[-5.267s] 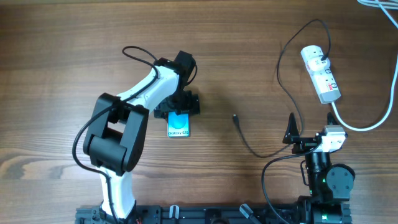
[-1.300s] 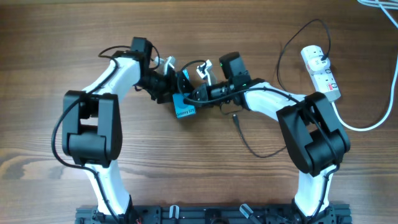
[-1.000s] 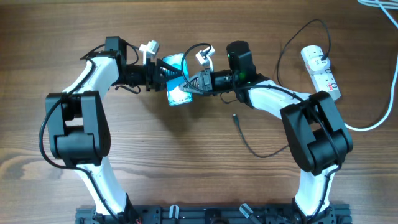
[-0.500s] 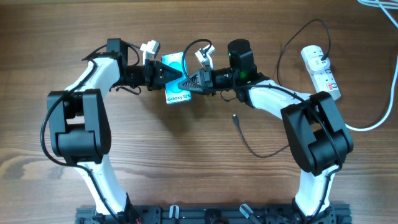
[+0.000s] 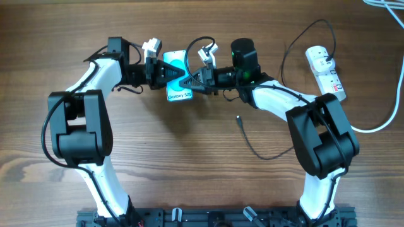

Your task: Plug charger to phone and switch on socket

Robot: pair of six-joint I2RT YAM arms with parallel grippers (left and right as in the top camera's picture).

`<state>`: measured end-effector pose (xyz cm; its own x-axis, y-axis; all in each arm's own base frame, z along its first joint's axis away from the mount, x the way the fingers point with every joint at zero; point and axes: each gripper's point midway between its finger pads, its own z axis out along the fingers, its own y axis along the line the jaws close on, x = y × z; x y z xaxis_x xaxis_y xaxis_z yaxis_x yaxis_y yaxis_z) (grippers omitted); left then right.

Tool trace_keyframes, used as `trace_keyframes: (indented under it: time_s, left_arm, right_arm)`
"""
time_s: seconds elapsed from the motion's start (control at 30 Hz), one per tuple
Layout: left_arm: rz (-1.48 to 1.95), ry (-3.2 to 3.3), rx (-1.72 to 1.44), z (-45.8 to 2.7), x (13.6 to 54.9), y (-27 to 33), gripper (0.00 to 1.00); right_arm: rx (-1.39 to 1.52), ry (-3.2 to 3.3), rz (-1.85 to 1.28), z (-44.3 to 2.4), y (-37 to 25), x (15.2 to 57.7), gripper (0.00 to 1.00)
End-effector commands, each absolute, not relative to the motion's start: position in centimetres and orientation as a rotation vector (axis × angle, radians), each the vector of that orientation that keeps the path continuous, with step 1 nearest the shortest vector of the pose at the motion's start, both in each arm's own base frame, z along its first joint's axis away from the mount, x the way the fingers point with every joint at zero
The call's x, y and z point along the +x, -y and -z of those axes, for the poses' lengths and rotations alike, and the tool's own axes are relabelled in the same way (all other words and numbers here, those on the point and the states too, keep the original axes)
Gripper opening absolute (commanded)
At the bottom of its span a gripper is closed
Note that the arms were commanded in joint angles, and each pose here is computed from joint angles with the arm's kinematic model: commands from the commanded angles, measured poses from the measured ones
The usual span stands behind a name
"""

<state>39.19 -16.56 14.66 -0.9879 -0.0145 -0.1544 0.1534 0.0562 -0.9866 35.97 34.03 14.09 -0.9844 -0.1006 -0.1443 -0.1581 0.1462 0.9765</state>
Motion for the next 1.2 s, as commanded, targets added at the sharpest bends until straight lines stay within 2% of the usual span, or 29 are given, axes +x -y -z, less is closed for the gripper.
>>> trace_keyframes:
  time_s: [0.0,0.1,0.17,0.37,0.5,0.6,0.7,0.77,0.87,0.97,1.17]
  left_arm:
    - [2.14,-2.128,0.172,-16.9,39.4,17.0,0.08]
    - [2.128,-2.117,0.194,-17.0,39.7,17.0,0.09]
    - [2.115,-2.103,0.218,-17.0,39.8,17.0,0.04]
    - [2.068,-2.103,0.252,-16.8,40.2,17.0,0.04]
    - [1.799,-2.33,0.174,-12.8,41.2,16.4,0.04]
    - [1.619,-2.502,0.09,-9.9,41.2,15.5,0.04]
    - [1.248,-2.817,-0.244,-5.3,40.7,12.6,0.04]
    - [1.009,-2.91,-0.325,-5.3,40.4,11.7,0.04]
    - [0.339,-3.014,-0.386,-7.4,39.7,9.3,0.04]
    - [0.01,-3.049,-0.323,-6.9,37.9,9.9,0.04]
    - [-0.062,-3.093,-0.163,-4.6,36.8,13.3,0.04]
  right_arm:
    - [-0.103,-2.422,-1.946,-12.1,-34.3,36.7,0.04]
    - [-0.081,-2.431,-1.953,-12.1,-34.3,36.7,0.04]
    - [-0.082,-2.431,-1.953,-12.1,-34.3,36.7,0.04]
    - [-0.093,-2.434,-1.96,-12.2,-34.5,36.4,0.05]
    - [-0.208,-2.384,-1.917,-12.1,-34.7,36.3,0.59]
    - [-0.154,-2.446,-1.766,-9.7,-33.5,37.2,0.7]
    - [-0.067,-2.622,-1.418,-4.4,-30.1,37.8,0.72]
    - [-0.022,-2.695,-1.181,-1.9,-27.9,38.3,0.73]
    - [-0.046,-2.691,-1.1,-1.3,-27.3,38.8,0.75]
    - [-0.034,-2.711,-1.04,-0.7,-26.7,38.8,0.76]
    - [-0.019,-2.726,-1.005,-0.4,-26.3,38.7,0.76]
